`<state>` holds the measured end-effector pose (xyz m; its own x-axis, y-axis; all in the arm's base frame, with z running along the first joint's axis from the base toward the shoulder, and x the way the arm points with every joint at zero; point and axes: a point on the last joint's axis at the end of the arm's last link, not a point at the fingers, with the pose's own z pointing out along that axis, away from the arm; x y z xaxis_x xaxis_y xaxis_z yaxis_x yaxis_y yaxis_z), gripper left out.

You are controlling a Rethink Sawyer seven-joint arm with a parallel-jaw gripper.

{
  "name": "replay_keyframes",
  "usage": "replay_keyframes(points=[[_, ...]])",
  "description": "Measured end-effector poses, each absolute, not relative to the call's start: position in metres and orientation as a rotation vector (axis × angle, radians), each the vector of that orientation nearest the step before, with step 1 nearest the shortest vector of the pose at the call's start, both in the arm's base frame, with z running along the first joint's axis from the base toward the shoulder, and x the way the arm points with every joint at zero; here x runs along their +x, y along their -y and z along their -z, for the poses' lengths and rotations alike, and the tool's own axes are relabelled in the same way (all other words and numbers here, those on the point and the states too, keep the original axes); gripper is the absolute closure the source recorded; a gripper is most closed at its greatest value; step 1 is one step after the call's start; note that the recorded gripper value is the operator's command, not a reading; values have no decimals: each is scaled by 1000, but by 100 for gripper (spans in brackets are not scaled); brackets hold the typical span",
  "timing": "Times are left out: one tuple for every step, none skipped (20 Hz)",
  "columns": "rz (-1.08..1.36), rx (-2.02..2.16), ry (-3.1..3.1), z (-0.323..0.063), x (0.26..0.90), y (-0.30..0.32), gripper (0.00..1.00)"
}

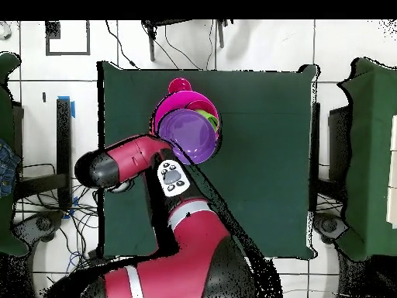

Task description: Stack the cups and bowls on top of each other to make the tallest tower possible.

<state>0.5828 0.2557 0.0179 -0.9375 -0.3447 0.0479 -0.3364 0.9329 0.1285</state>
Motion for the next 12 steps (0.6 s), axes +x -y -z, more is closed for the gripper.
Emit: replay_keyframes(points=[[188,531,3016,-16,582,-257,0],[196,529,3011,-14,580,-259,0],[202,527,3007,-13,579,-260,0],[208,525,3004,-12,579,-262,0],[211,523,3002,-12,578,-263,0],[219,520,3000,-11,578,-265,0],[230,515,2999,-12,578,-267,0],[238,512,2999,-13,579,-269,0],[242,510,2999,-14,579,-271,0],[247,509,2998,-14,579,-272,0],[250,509,2998,-15,579,-273,0],[251,510,3000,-15,579,-273,0]])
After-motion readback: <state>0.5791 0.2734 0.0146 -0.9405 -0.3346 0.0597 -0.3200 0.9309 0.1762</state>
